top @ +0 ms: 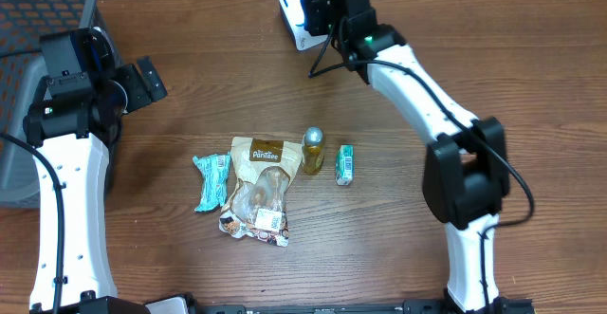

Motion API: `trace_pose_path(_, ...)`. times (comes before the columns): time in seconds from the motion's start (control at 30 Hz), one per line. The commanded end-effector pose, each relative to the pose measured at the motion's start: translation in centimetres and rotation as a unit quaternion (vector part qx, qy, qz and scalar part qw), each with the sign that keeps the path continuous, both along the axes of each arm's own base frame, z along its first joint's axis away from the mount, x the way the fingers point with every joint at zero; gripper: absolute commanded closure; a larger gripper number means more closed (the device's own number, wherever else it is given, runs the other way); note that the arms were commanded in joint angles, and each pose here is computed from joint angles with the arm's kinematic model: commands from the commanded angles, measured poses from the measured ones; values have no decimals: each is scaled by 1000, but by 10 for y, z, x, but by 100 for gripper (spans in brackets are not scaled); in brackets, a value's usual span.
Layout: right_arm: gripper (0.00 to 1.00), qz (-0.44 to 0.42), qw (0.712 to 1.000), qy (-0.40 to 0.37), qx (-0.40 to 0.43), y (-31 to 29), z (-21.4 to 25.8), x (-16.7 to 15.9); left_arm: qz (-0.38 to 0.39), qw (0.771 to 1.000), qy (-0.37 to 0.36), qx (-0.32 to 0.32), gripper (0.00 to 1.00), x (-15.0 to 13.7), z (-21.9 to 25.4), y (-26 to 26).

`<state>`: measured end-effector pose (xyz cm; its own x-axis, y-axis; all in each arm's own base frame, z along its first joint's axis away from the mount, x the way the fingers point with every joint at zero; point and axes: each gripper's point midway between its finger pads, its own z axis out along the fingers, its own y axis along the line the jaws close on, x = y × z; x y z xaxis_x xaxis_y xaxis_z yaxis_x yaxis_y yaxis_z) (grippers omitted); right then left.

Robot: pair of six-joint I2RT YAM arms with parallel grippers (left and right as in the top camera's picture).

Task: Scan the item barcode
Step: 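Hold the jar's side against the white scanner with the right gripper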

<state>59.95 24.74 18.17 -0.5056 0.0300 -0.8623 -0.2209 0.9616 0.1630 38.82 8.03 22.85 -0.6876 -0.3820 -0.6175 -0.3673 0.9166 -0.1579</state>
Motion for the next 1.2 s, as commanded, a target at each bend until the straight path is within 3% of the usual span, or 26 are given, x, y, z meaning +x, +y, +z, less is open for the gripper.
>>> trace_pose_path(0.0,96,2,999,-48,19,7,12,17,-8,1000,-13,9,0,3,11,0)
trace_pose_path(0.63,96,40,984,-155,81,35,-1,49,-8,1000,-13,9,0,3,11,0)
trace_pose_path(1.17,96,28,981,-172,84,25,-33,63,-8,1000,-13,9,0,3,11,0)
